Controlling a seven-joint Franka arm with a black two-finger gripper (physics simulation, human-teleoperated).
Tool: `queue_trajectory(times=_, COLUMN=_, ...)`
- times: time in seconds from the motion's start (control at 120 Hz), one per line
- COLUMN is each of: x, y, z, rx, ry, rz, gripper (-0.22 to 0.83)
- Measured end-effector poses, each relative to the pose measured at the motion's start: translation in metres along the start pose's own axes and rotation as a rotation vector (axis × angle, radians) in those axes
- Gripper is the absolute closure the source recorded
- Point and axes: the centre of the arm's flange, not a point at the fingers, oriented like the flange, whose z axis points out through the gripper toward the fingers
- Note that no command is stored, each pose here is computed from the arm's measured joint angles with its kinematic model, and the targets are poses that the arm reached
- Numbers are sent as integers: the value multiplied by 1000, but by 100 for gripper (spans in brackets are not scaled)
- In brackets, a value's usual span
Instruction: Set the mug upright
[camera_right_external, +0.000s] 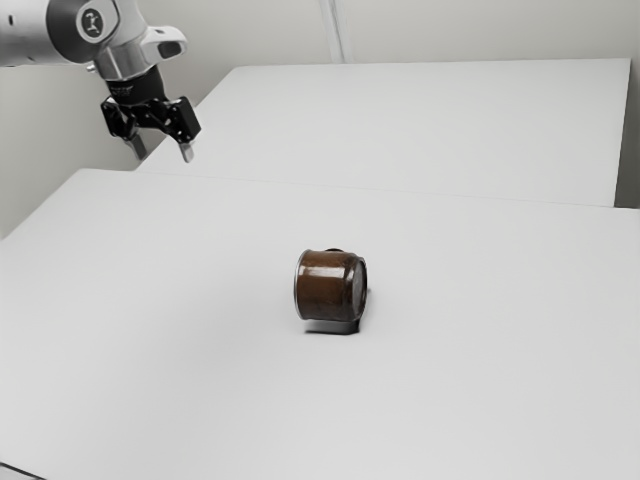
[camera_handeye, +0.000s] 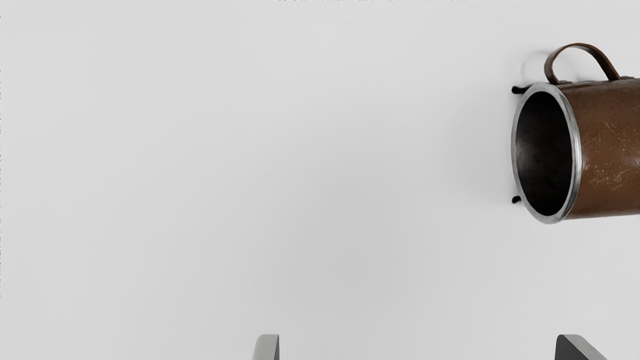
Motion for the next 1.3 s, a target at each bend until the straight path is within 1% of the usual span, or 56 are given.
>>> queue_trajectory(times=0.292, x=2, y=9, z=4, rx=1, ry=5, rz=13, gripper=0)
queue_trajectory(times=0.533, x=-7, y=30, z=36, rx=-7, ry=-57, rz=25, gripper=0)
queue_trajectory(times=0.625, x=-7, y=39, z=58, rx=-29, ry=-78, rz=25, gripper=0)
queue_trajectory(times=0.792, x=-9, y=57, z=85, rx=-117, ry=-71, rz=10, gripper=0)
queue_trajectory(times=0.942, x=-8, y=73, z=131, rx=-235, ry=-133, rz=-29, gripper=0)
queue_trajectory(times=1.008, x=-5, y=77, z=152, rx=-285, ry=-145, rz=-44, gripper=0)
queue_trajectory(times=1.092, x=5, y=67, z=170, rx=-345, ry=-130, rz=-68, gripper=0)
queue_trajectory(times=1.208, x=17, y=27, z=185, rx=-423, ry=-87, rz=-112, gripper=0)
queue_trajectory(times=1.3, x=17, y=19, z=197, rx=-474, ry=-65, rz=-92, gripper=0)
